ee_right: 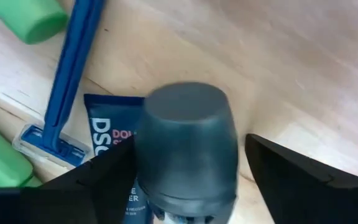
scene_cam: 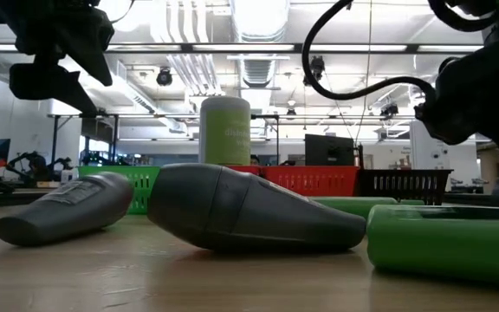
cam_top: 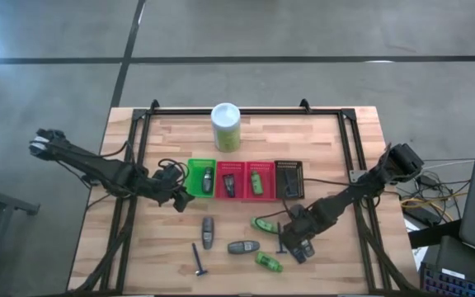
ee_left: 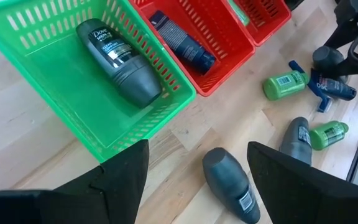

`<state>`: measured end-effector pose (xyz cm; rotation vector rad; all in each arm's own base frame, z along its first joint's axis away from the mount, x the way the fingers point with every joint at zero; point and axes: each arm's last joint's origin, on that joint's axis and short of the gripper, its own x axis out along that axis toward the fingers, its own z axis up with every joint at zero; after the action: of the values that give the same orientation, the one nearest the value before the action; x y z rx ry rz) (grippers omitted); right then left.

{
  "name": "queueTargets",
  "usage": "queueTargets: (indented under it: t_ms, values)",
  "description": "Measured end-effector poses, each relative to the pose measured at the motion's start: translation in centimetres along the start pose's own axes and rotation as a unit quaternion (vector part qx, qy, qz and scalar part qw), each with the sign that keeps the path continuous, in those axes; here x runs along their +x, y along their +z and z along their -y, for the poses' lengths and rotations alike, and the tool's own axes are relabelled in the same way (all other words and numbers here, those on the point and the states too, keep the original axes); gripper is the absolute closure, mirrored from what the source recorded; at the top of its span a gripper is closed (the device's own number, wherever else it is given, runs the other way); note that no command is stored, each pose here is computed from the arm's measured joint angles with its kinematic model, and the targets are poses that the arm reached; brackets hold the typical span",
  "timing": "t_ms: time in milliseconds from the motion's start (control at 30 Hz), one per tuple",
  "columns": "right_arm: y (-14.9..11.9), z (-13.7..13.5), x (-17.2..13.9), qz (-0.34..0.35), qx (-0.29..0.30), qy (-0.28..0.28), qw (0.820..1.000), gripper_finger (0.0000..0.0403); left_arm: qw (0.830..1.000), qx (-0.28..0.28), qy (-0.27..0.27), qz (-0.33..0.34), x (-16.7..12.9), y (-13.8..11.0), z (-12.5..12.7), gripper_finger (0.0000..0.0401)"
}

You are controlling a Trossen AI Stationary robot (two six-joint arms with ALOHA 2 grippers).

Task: Pick & Place Travel size toiletries
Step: Put the gray deodorant in the green bin

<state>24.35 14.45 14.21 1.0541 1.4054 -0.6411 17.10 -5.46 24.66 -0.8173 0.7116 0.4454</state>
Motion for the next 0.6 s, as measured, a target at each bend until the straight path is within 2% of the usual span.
queueTargets:
  t_ms: [267, 600]
  values:
    - [0.4, 0.1, 0.0, 0.002, -0.004, 0.001, 1.0, 0.0205, 1.0, -0.001, 0.002, 0.004, 0.0, 0.0, 0.0, 0.0124]
    - [0.3, -0.1, -1.6, 0.004, -0.015, 0.034, 0.999, 0.0207, 1.0, -0.001, 0.0, 0.004, 0.0, 0.0, 0.0, 0.0124]
